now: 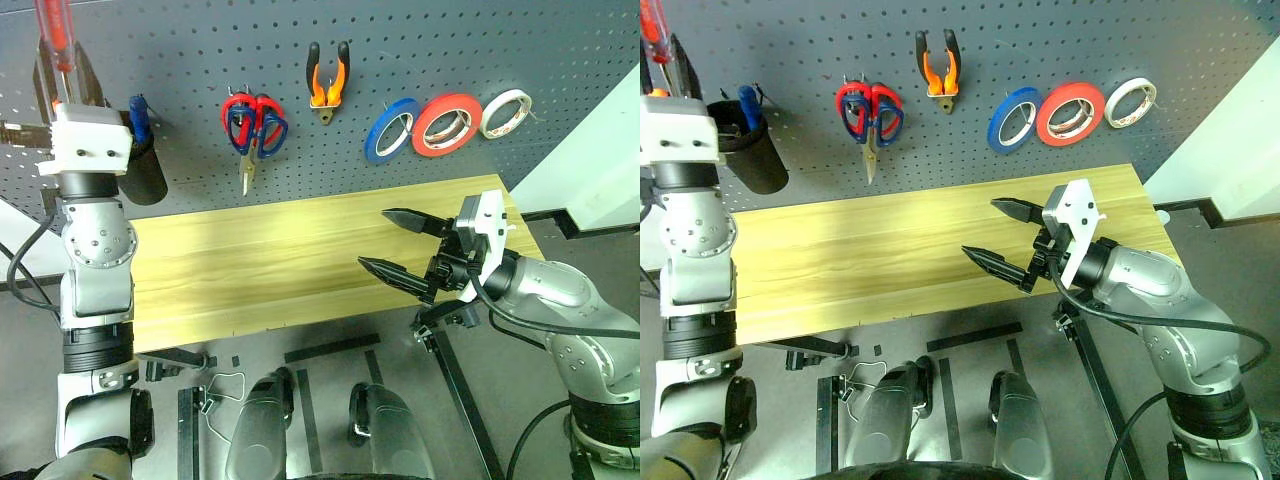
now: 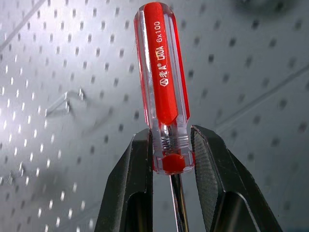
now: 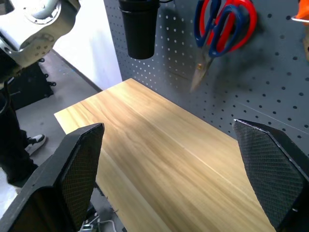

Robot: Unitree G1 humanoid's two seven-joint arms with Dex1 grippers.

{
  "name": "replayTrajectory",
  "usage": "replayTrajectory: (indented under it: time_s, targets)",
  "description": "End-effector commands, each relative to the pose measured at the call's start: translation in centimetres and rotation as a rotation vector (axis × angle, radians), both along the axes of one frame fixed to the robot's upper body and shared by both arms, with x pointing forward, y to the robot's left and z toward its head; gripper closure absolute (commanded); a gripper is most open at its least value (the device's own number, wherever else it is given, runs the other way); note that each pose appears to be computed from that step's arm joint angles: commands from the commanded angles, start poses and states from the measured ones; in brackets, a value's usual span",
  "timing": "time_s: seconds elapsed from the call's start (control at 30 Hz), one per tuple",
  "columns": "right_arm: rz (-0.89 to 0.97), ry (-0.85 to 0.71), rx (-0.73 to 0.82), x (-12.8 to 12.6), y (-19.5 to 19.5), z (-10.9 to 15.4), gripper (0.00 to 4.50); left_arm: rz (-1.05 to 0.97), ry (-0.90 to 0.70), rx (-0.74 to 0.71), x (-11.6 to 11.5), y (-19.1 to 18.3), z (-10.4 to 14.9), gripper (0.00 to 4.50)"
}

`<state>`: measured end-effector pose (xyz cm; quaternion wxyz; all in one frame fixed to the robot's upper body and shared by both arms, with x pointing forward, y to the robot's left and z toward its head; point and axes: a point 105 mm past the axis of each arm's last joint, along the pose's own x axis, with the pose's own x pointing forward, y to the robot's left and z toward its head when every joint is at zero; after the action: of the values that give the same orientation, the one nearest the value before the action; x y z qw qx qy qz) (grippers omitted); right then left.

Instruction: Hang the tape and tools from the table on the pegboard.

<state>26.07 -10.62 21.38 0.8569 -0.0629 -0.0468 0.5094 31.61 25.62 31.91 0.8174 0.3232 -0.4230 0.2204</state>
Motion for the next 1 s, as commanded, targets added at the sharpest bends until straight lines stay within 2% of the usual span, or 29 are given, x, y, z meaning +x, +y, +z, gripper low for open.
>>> replayTrajectory:
  time_s: [0.03, 0.2, 0.47, 0.6, 1.0]
  targets:
    - [0.02, -0.024, -0.004, -1.0, 0.1, 0.9, 0.0, 0.01, -0.068, -0.01, -1.4, 0.3, 1.1, 3.7]
    - [0.023, 0.003, -0.016, -1.3, 0.2, 0.4, 0.0, -0.022, -0.075, -0.017, -1.3, -0.5, 1.1, 3.7]
    - [0.006, 0.007, -0.018, -0.7, 0.3, 0.0, 0.0, -0.126, -0.189, -0.024, -2.4, -2.9, 5.0, 3.7]
    - [-0.002, 0.005, -0.022, -0.6, 0.2, -0.1, 0.0, -0.134, -0.212, -0.025, -2.8, -3.1, 5.9, 3.7]
    - [-0.01, 0.021, -0.046, -1.0, -0.7, 0.0, 0.0, -0.083, -0.137, -0.031, -1.3, -1.1, 3.7, 3.7]
